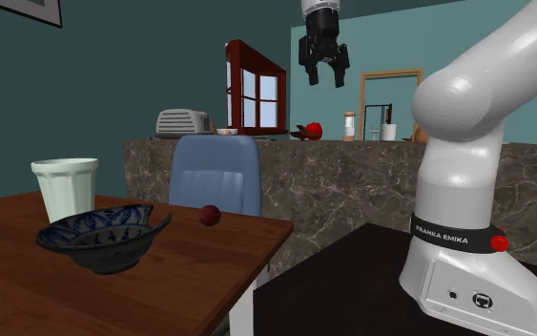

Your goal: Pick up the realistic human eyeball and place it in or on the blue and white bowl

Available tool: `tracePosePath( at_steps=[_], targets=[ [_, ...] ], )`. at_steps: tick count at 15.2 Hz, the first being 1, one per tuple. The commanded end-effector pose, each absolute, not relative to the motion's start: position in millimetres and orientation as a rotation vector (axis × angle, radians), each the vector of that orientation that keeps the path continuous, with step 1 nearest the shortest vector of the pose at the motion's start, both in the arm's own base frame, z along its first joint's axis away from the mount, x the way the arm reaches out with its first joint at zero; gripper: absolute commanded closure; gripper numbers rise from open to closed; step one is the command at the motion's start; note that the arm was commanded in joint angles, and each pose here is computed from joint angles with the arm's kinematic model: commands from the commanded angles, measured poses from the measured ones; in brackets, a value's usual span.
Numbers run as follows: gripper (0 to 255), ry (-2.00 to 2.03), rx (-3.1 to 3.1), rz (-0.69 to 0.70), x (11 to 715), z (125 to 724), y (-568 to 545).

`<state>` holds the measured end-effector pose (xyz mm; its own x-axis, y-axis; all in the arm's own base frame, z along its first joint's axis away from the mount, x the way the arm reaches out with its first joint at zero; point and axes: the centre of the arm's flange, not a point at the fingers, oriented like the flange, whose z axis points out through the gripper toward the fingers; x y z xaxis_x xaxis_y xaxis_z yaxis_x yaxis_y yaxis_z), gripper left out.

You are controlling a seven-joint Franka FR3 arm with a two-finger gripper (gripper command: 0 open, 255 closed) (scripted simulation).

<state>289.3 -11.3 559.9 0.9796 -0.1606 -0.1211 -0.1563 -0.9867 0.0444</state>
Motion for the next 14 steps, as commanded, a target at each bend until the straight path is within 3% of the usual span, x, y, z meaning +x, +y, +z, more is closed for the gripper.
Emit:
tracePosePath(
  at_steps=[1, 14],
  targets=[
    [0, -0.248, 3.091, -0.193, 289.3, 559.9, -11.3],
    [0, -0.09, 3.125, -0.062, 343.0, 439.9, 88.3]
  ],
)
